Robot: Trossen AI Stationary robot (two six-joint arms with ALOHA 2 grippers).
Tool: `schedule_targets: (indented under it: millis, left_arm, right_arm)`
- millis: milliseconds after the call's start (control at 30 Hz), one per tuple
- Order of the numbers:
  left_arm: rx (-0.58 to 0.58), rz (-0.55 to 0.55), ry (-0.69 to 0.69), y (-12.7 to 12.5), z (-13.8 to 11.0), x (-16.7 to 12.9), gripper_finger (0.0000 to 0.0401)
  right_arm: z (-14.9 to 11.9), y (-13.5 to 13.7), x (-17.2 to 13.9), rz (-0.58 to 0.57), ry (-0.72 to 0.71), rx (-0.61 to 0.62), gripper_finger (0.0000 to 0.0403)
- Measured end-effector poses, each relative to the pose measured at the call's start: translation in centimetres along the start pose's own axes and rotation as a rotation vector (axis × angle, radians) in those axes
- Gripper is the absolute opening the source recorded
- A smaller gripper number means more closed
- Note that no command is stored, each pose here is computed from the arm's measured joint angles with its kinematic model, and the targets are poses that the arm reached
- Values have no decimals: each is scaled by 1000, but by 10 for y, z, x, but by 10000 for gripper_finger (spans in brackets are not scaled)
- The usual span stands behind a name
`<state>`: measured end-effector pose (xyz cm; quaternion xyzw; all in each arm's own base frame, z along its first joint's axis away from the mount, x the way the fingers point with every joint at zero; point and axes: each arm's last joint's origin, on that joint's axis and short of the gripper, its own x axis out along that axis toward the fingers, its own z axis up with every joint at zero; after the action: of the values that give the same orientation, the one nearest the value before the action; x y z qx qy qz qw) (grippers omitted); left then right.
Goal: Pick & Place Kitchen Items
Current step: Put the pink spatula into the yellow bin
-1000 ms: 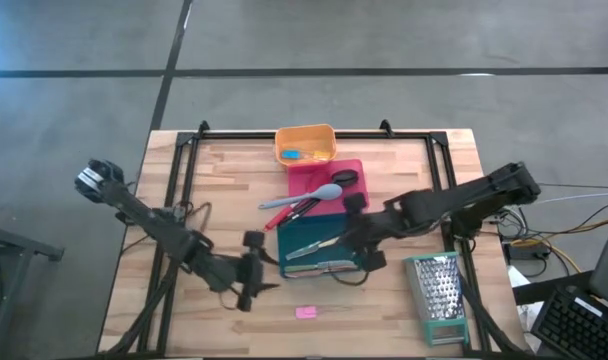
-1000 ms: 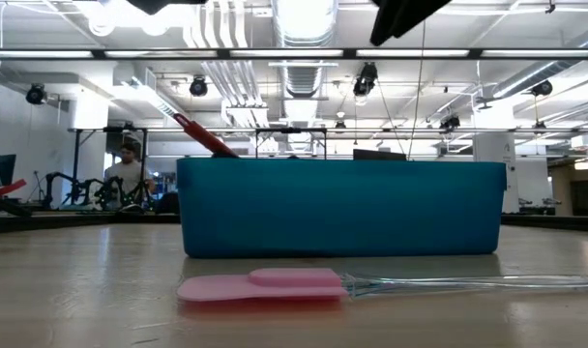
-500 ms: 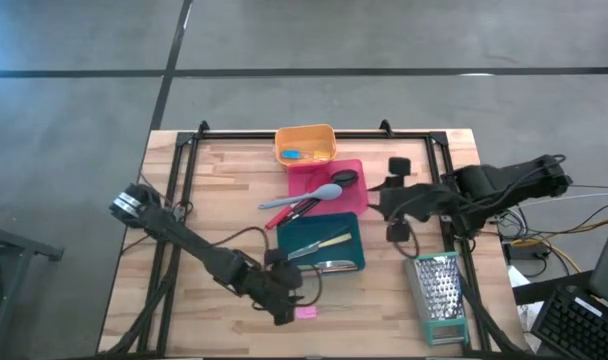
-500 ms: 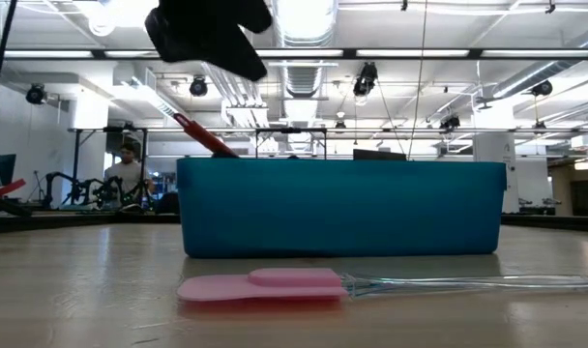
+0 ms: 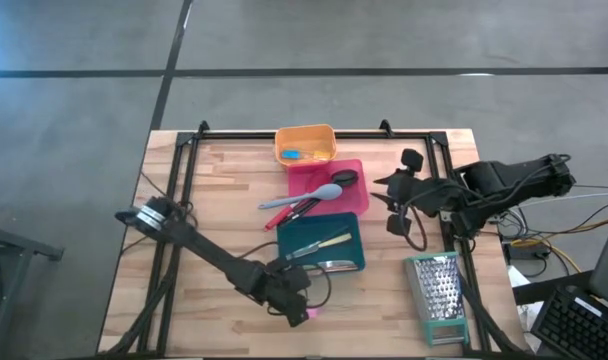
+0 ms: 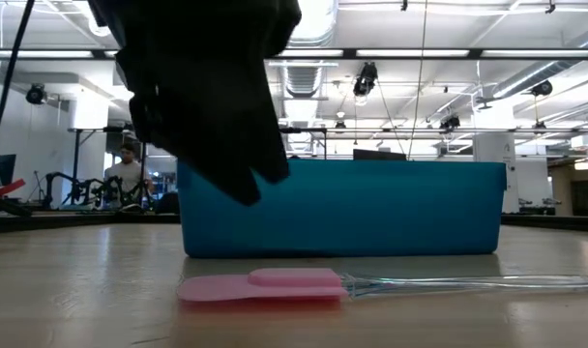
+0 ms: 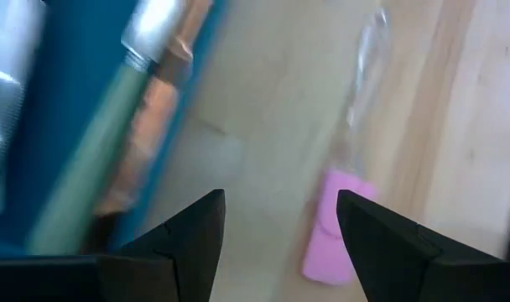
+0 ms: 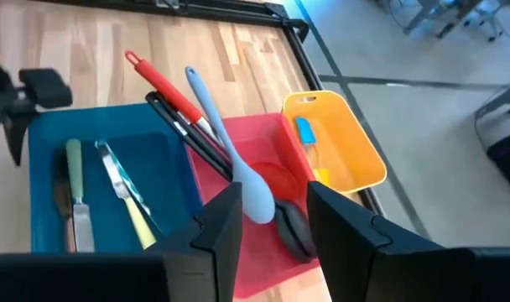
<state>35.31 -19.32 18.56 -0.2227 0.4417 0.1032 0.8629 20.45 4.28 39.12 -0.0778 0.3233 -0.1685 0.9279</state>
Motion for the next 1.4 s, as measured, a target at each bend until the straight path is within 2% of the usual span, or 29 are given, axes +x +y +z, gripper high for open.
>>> schedule_targets:
  millis: [167, 367, 500, 633, 833, 967, 1200, 1267, 1400]
  left_arm:
    - [16, -78, 88, -11, -2, 4, 232]
    - [35, -35, 81, -12, -11, 9, 220]
    - [18, -6, 56, -12, -16, 20, 211]
    - [14, -46, 32, -19, -15, 26, 206]
    - [76, -71, 45, -32, -16, 30, 204]
    - [140, -68, 91, -41, -12, 21, 204]
    - [217, 76, 29, -56, 2, -27, 204]
    - [242, 17, 28, -66, -1, -31, 204]
    - [332, -177, -3, -84, -10, -30, 204]
  right_arm:
    - [-1, 0, 1, -1, 5, 59, 133]
    - [-1, 0, 1, -1, 10, 128, 155]
    - [-1, 0, 1, 0, 11, 136, 169]
    - [-2, 0, 1, -1, 16, 127, 181]
    - [-3, 0, 0, -4, 28, 101, 193]
    - [-3, 0, 0, -4, 28, 89, 198]
    - [-3, 0, 0, -4, 27, 89, 189]
    - [-3, 0, 0, -4, 28, 88, 182]
    - [-3, 0, 0, -4, 28, 88, 169]
